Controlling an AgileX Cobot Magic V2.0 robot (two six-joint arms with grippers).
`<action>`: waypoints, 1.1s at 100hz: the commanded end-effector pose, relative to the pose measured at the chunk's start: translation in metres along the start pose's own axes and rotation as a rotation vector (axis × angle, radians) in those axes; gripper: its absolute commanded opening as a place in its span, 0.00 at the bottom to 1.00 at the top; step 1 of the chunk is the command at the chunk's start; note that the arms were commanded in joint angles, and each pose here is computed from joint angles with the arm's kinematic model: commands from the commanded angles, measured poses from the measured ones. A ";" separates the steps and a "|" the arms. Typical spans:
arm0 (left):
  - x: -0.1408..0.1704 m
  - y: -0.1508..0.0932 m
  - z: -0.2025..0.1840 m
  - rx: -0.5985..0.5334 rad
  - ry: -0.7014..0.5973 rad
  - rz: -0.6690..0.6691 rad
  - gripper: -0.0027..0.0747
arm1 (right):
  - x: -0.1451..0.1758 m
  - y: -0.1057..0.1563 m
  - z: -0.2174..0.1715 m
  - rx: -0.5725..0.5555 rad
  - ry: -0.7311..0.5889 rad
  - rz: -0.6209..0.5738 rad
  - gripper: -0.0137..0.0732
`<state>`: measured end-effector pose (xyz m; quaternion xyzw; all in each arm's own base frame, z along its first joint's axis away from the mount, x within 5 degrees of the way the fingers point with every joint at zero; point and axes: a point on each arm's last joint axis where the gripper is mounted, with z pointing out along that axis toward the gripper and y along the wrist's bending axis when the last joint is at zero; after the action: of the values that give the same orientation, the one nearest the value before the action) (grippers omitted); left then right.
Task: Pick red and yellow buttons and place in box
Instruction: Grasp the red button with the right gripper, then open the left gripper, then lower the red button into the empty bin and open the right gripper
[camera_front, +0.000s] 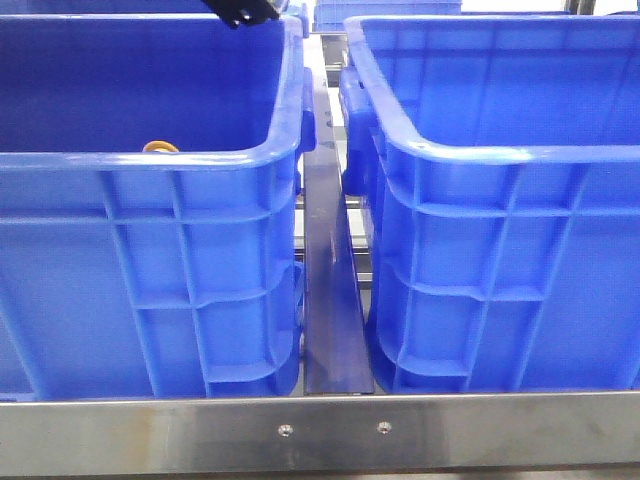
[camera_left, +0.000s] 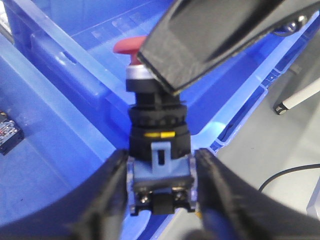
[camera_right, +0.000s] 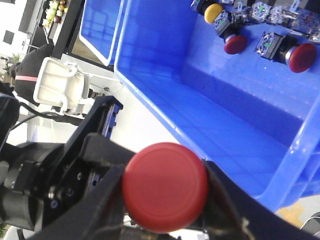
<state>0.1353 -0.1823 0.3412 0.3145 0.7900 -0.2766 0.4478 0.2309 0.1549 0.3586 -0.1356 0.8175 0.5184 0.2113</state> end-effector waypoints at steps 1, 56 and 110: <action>-0.016 -0.004 -0.008 0.026 -0.107 0.000 0.61 | -0.007 0.020 -0.009 -0.072 -0.064 -0.025 0.40; -0.015 -0.005 -0.008 0.029 -0.102 -0.010 0.60 | -0.037 -0.013 -0.064 0.230 -0.353 -0.298 0.40; -0.016 -0.005 -0.008 0.030 -0.108 -0.010 0.60 | -0.065 -0.097 -0.070 0.789 -0.580 -0.391 0.40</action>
<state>0.1352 -0.1822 0.3410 0.3147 0.7904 -0.2762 0.4471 0.3066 0.0607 0.3281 -0.0762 0.8393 0.1757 0.5088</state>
